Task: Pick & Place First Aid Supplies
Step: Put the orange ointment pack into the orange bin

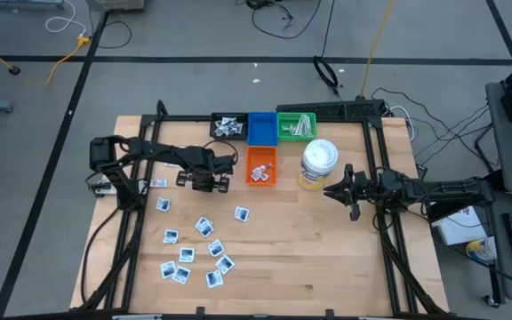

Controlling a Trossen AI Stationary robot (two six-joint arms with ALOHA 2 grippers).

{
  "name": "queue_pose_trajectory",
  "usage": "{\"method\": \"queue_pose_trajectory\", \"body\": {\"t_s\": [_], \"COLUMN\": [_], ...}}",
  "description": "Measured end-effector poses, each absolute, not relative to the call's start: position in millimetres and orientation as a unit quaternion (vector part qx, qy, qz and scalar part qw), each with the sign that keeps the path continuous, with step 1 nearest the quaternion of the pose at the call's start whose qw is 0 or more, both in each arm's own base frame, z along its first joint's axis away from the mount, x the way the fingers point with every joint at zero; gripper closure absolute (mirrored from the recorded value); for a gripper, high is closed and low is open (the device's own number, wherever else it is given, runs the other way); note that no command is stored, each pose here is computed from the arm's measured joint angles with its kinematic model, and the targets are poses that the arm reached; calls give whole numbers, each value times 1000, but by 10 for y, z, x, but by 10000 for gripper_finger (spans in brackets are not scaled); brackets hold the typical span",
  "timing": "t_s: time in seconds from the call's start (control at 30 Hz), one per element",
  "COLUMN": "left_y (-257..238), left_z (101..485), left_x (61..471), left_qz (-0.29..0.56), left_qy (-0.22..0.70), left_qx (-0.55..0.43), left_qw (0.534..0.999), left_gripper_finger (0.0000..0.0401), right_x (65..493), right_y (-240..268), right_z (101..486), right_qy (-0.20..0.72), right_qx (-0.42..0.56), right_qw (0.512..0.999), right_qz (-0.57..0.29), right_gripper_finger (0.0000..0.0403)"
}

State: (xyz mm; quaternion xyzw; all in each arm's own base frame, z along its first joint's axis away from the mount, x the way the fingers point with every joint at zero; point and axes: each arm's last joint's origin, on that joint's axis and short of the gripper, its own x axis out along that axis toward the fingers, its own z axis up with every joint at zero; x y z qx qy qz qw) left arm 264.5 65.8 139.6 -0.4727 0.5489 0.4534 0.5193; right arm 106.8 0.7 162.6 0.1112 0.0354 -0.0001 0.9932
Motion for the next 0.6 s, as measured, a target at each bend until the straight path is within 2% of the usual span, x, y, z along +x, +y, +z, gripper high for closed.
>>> {"method": "queue_pose_trajectory", "body": {"t_s": [0.23, 0.4, 0.5, 0.6], "left_y": [672, 659, 655, 663], "left_z": [1396, 1449, 1530, 1626], "left_x": [2645, 2625, 2614, 2581], "left_qz": [459, 473, 475, 481], "left_qy": [542, 521, 504, 487], "left_qx": [-482, -517, -527, -530], "left_qw": [513, 488, 493, 501], "left_gripper_finger": [387, 384, 366, 330], "right_x": [1068, 1068, 1068, 1068], "right_y": [7, 8, 7, 7], "right_z": [1626, 1626, 1626, 1627], "right_qy": [35, 35, 35, 35], "right_qx": [111, 111, 111, 111], "right_qw": [993, 993, 993, 993], "right_qz": [0, 0, 0, 0], "right_gripper_finger": [344, 344, 344, 344]}}
